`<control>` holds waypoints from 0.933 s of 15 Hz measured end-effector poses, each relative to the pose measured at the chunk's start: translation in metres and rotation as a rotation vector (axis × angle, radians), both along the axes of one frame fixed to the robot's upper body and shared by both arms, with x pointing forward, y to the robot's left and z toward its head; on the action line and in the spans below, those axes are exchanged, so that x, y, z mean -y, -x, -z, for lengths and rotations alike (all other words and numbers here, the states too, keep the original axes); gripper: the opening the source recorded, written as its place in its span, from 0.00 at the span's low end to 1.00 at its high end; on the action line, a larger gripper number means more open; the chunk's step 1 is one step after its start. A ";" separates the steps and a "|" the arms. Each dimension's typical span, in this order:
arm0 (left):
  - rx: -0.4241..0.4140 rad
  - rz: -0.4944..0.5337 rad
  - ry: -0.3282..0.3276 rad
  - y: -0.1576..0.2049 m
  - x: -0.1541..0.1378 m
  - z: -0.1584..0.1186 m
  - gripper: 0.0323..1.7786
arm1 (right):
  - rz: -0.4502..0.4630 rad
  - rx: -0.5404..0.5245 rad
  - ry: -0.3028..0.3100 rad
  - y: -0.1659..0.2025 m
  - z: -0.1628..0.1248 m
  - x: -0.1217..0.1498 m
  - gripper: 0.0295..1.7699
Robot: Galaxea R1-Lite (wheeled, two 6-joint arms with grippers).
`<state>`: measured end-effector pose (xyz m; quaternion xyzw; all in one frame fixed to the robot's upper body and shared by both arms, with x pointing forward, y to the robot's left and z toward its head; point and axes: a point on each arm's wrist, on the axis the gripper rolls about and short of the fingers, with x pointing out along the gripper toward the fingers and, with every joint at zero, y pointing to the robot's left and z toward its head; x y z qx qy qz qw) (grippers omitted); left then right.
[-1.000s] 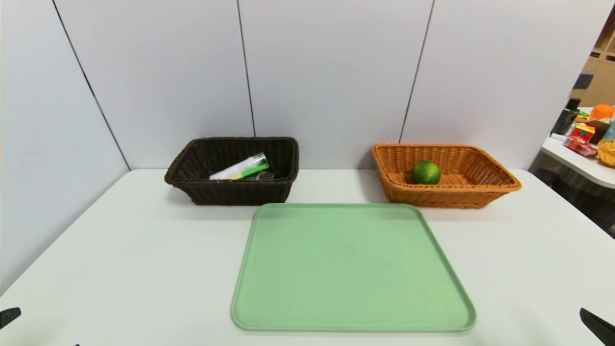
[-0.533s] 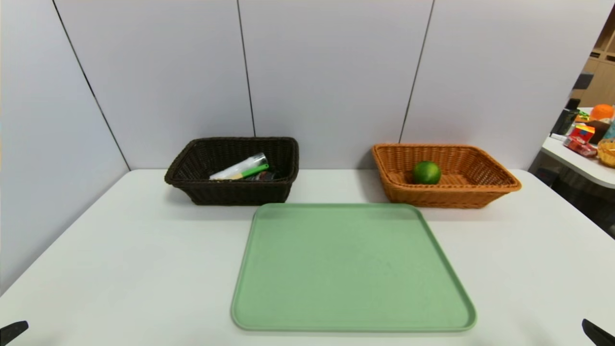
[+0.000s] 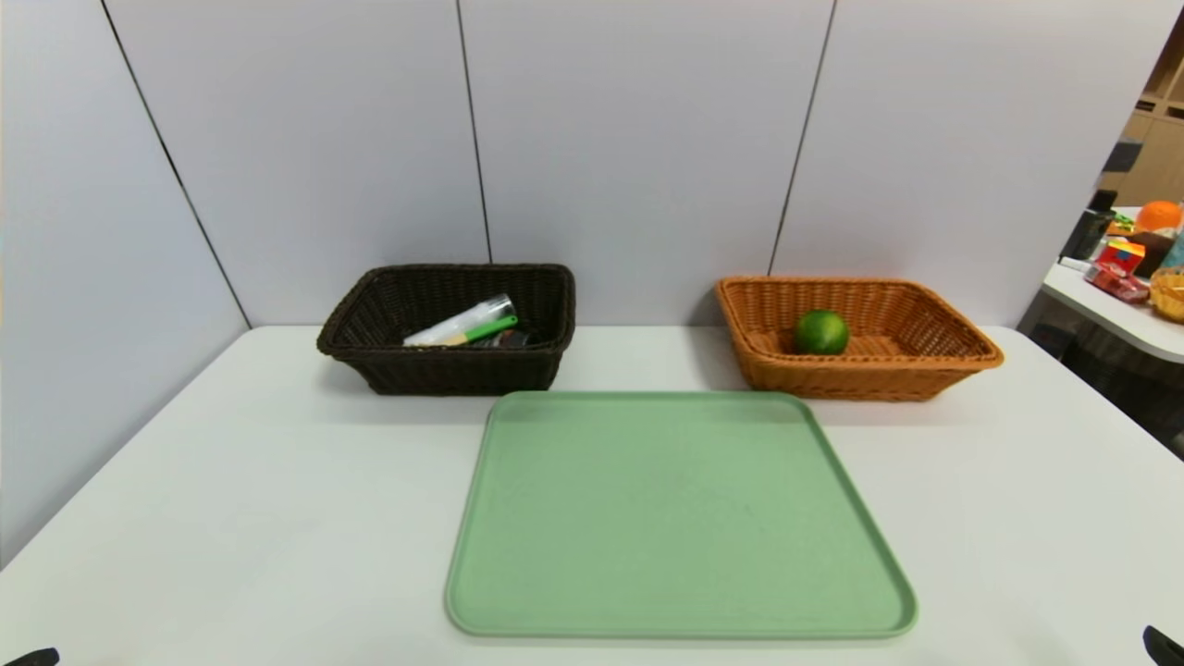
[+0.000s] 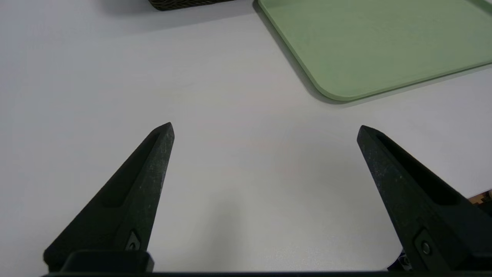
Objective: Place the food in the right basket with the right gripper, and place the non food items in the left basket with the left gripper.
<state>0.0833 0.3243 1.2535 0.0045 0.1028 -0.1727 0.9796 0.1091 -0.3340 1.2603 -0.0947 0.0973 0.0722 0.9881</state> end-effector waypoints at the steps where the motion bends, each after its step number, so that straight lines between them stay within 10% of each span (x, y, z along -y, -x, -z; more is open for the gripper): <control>1: 0.005 0.000 0.000 0.001 0.000 0.001 0.95 | 0.003 0.006 -0.002 0.002 0.002 0.000 0.96; 14: 0.056 -0.004 -0.010 0.011 0.000 0.018 0.95 | 0.058 0.075 -0.022 0.026 0.045 0.001 0.96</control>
